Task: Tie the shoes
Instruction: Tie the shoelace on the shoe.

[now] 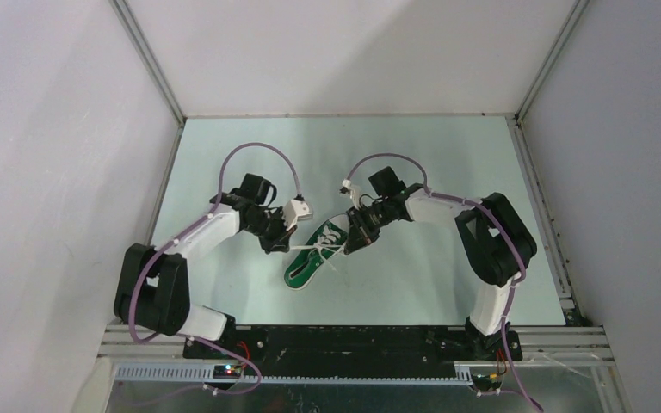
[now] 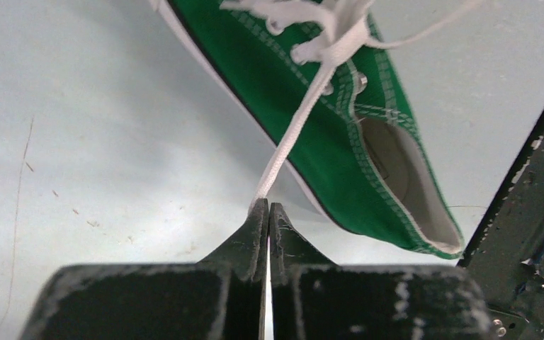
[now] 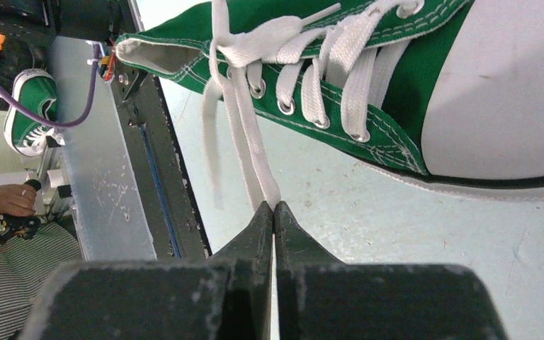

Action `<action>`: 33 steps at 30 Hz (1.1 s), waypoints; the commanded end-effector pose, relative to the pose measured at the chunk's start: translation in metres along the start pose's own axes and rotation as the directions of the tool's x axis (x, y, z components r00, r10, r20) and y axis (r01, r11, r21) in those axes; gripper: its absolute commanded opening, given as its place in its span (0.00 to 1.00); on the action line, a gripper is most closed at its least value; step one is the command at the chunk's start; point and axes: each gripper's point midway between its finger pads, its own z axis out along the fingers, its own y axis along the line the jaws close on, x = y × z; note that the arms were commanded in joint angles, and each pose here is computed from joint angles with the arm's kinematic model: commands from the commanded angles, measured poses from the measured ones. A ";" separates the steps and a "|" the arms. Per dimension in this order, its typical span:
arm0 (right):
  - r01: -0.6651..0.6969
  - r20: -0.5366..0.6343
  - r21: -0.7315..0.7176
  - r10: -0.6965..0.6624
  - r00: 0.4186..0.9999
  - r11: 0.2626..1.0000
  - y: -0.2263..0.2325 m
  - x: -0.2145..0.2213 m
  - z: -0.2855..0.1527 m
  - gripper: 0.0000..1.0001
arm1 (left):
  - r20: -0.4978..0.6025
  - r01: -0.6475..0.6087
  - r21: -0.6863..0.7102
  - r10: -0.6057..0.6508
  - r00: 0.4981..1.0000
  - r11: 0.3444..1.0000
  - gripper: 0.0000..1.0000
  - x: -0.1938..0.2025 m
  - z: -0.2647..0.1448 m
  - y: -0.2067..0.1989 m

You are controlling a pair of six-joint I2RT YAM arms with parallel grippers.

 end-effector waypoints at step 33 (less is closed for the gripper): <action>0.073 0.009 0.089 -0.074 0.997 0.993 -0.017 0.008 -0.010 0.00 | -0.072 0.099 -0.107 -0.106 0.992 0.989 0.00 0.030 0.001 0.039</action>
